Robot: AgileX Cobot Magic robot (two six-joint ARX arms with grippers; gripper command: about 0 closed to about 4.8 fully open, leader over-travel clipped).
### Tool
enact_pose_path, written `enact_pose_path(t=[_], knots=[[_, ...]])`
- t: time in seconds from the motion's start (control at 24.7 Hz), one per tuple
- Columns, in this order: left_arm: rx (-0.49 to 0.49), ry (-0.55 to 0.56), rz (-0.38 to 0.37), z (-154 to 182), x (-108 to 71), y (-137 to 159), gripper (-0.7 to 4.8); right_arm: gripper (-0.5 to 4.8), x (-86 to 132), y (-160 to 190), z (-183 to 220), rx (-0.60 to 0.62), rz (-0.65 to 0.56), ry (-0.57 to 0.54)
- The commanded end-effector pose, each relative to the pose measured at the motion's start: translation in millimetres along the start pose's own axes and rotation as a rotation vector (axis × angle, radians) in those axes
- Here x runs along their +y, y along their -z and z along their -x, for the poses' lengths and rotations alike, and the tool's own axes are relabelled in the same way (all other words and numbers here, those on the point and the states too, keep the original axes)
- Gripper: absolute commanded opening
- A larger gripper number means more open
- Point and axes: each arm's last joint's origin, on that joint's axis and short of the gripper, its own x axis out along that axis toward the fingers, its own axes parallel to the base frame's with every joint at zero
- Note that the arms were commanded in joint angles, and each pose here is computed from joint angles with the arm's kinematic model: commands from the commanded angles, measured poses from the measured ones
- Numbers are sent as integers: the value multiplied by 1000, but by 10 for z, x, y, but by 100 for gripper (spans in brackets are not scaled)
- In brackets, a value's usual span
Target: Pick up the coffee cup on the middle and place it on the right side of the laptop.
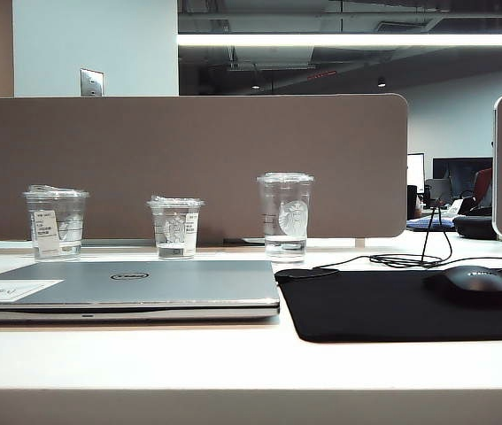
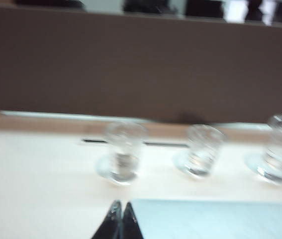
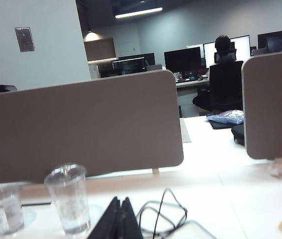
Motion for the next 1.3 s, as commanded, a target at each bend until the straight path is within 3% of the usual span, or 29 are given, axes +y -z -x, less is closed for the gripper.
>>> enact_pose_path(t=[0.04,0.32,0.65,0.73,0.97,1.18,1.3], knots=[[33,96,-17,-152,-32,-176,-5,-6,43,-273,-168,5,3,-12],[59,125,6,-459,-41,-448,-5,-6,147,-523,-770,198,90,-209],[133,229,29,-767,-94,-550,-5,-6,260,-414,-1384,491,53,-274],[198,280,4,-903,-152,-585,-5,-6,310,-346,-1506,545,49,-295],[242,365,-115,-1169,-332,-465,-5,-5,339,-260,-1576,569,49,-308],[347,400,-79,-1427,-420,-228,-5,-6,475,-211,-1612,548,107,-484],[362,409,-80,-1546,-453,-137,-5,-6,542,-177,-1612,559,106,-530]])
